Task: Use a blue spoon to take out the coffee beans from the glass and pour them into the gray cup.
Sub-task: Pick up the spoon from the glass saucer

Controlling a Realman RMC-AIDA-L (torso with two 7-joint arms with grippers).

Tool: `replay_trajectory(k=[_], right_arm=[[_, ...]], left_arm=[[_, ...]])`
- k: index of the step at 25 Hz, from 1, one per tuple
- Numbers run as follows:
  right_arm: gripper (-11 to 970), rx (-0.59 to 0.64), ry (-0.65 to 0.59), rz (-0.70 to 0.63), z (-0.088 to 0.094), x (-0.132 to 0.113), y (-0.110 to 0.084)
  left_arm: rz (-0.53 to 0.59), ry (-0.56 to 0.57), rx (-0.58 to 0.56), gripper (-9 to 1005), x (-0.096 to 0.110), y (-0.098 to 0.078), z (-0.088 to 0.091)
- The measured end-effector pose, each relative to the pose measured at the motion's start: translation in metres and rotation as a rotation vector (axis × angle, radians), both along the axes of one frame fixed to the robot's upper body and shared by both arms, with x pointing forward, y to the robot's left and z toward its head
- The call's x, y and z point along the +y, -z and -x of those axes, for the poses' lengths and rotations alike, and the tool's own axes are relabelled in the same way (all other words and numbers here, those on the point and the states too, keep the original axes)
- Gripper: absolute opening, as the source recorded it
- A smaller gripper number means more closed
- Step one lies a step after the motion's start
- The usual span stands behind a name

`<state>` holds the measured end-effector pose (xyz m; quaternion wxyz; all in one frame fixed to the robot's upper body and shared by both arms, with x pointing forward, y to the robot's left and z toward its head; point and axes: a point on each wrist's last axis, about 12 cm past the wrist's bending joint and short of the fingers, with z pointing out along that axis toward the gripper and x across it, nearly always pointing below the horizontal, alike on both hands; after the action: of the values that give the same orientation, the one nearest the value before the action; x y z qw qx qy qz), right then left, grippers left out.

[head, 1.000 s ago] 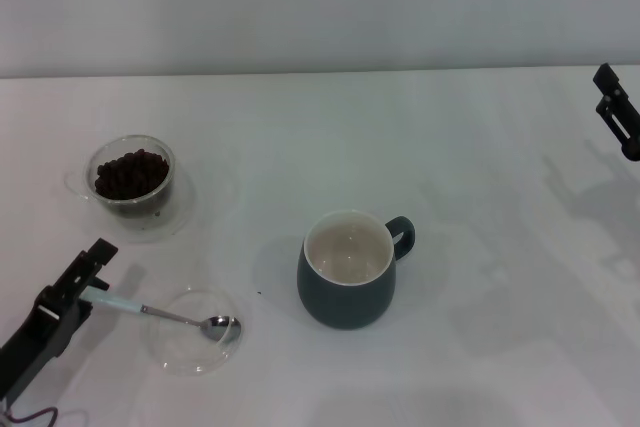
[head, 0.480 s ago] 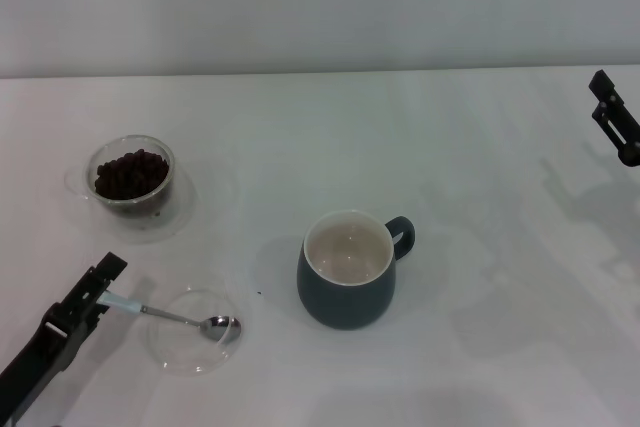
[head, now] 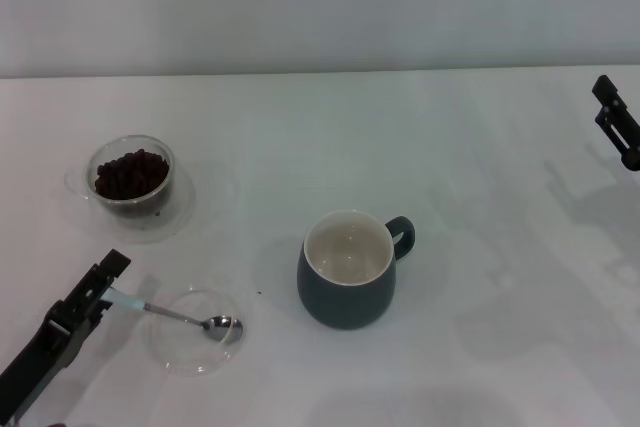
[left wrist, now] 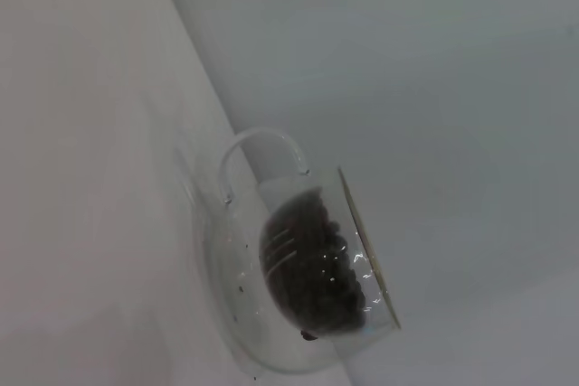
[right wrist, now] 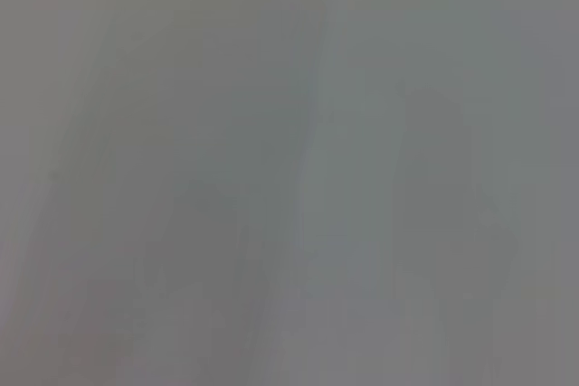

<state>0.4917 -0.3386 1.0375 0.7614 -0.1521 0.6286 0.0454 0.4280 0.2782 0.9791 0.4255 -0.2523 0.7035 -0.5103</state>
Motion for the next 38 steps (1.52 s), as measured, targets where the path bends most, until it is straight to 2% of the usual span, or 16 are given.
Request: replay_trajectory(k=[13, 19, 30, 38], right_arm=[[680, -0.003, 0.001, -0.001, 0.002, -0.001, 0.000], [680, -0.007, 0.001, -0.005, 0.003, 0.000, 0.000], [681, -0.017, 0.001, -0.008, 0.007, -0.001, 0.000], [681, -0.013, 0.003, -0.008, 0.008, -0.002, 0.001]], left_arm=[[0.005, 0.022, 0.002, 793, -0.003, -0.002, -0.006], [0.018, 0.019, 0.016, 589, -0.002, -0.001, -0.006], [0.038, 0.007, 0.067, 148, -0.001, 0.002, -0.009], [0.038, 0.011, 0.054, 132, -0.001, 0.000, -0.012]])
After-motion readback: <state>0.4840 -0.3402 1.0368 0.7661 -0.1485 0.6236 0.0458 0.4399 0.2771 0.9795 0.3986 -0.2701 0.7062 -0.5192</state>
